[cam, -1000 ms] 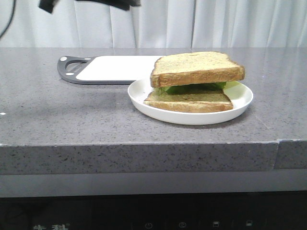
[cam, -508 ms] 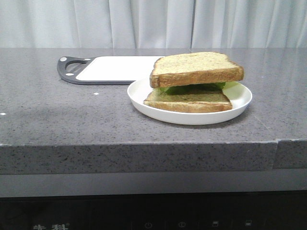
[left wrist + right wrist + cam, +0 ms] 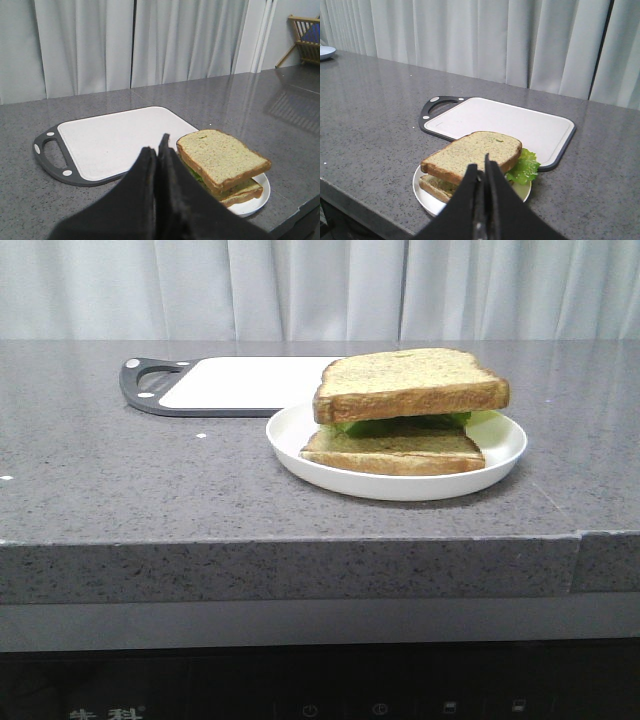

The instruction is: Left arm grabs bread, right arm adds lettuce

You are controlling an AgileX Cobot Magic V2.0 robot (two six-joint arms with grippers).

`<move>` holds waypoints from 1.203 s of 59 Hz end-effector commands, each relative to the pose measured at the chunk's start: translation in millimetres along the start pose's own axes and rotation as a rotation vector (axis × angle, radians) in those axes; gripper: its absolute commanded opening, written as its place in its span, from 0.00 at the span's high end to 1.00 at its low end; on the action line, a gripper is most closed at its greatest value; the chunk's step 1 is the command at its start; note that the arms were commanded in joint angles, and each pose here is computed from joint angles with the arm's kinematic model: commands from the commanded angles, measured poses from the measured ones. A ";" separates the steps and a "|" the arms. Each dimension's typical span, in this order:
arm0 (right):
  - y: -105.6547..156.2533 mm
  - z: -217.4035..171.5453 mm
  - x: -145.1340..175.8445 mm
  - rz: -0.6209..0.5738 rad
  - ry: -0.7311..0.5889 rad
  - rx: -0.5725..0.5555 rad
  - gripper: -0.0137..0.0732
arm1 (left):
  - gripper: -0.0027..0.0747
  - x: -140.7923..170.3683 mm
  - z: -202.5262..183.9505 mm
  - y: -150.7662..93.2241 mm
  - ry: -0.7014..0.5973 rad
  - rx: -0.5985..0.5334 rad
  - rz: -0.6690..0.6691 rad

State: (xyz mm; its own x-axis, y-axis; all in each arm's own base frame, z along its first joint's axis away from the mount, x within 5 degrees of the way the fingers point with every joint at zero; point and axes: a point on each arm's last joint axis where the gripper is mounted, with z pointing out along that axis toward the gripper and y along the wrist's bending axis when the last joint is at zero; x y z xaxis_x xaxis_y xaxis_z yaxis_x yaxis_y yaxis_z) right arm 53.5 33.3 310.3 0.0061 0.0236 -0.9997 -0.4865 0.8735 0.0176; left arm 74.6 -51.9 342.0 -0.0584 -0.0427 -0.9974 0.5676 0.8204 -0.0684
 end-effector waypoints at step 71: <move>-2.5 -0.6 -14.2 -0.011 -0.084 0.029 0.91 | 0.99 63.5 -31.5 26.6 -0.066 -0.367 0.077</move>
State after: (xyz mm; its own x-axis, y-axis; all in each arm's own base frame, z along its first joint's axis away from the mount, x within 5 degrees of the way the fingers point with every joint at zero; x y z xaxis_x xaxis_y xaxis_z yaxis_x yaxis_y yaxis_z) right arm 53.5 33.3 310.2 0.0069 0.0216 -0.9997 -0.4860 0.8738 0.0155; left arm 64.1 -18.3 275.0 -0.0658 0.0240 -0.9975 0.2701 0.9628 0.0054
